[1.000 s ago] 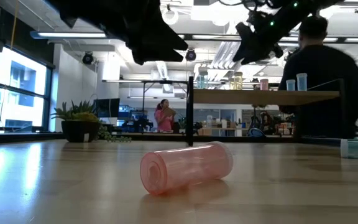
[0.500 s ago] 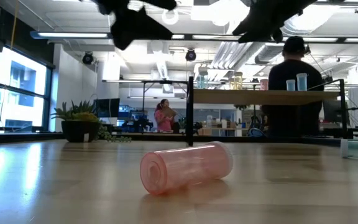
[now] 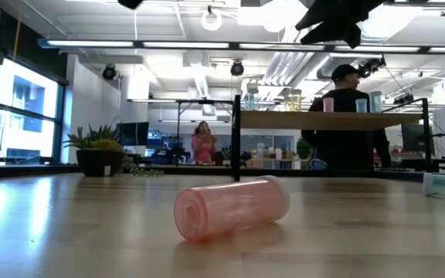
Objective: Pick and place medicine bottles onto shelf by color
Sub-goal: Put the pink pill bottle aligned with the other pink pill bottle on the shelf
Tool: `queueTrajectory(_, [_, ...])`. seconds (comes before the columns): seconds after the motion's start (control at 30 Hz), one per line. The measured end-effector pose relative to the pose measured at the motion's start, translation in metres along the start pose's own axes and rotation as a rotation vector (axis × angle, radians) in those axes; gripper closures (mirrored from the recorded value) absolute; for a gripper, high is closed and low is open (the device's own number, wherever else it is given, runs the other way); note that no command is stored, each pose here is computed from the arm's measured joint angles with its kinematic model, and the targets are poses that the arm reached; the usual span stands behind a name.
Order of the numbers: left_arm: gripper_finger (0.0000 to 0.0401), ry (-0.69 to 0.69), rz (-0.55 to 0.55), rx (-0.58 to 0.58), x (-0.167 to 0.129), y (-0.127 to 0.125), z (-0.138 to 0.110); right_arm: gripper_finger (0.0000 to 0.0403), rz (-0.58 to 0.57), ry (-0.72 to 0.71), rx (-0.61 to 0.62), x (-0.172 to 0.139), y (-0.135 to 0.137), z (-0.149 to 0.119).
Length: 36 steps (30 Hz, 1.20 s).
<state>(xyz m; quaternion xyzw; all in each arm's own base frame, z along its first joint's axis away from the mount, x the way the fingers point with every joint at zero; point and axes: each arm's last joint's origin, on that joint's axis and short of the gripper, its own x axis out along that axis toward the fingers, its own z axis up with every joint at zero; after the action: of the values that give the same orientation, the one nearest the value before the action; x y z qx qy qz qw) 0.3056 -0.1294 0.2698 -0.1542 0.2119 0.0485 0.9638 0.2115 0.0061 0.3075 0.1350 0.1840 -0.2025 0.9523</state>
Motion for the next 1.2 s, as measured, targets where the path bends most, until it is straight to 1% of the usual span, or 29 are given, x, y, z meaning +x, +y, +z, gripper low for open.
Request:
queueTrajectory(0.1, [0.0161,0.009,0.051,0.04,0.002,-0.012,0.0,0.0222,0.029,0.006,0.006,-0.003,0.006,-0.002])
queueTrajectory(0.23, [0.0166,0.026,0.065,0.044,0.015,-0.025,-0.007,0.0222,0.059,0.014,0.015,-0.006,0.012,-0.005])
queueTrajectory(0.4, [0.0165,0.074,0.082,0.035,0.038,-0.037,-0.028,0.0222,0.087,0.02,0.009,-0.008,0.018,-0.007])
queueTrajectory(0.57, [0.0165,0.144,0.098,0.035,0.06,-0.046,-0.055,0.0222,0.104,0.025,0.026,-0.01,0.021,-0.009])
queueTrajectory(0.73, [0.0164,0.17,0.111,0.011,0.079,-0.056,-0.072,0.0222,0.119,0.036,0.035,-0.012,0.025,-0.011])
queueTrajectory(0.83, [0.0165,0.193,0.131,0.006,0.087,-0.056,-0.082,0.0222,0.108,0.034,0.031,-0.013,0.026,-0.013])
queueTrajectory(0.9, [0.0164,0.191,0.132,-0.023,0.094,-0.057,-0.087,0.0222,0.088,0.029,0.023,-0.014,0.026,-0.014])
queueTrajectory(1.13, [0.0164,0.217,0.189,-0.055,0.108,-0.049,-0.104,0.0222,0.07,0.032,0.011,-0.015,0.027,-0.016])
queueTrajectory(1.2, [0.0164,0.237,0.223,-0.043,0.11,-0.044,-0.11,0.0222,0.068,0.033,0.009,-0.015,0.027,-0.016])
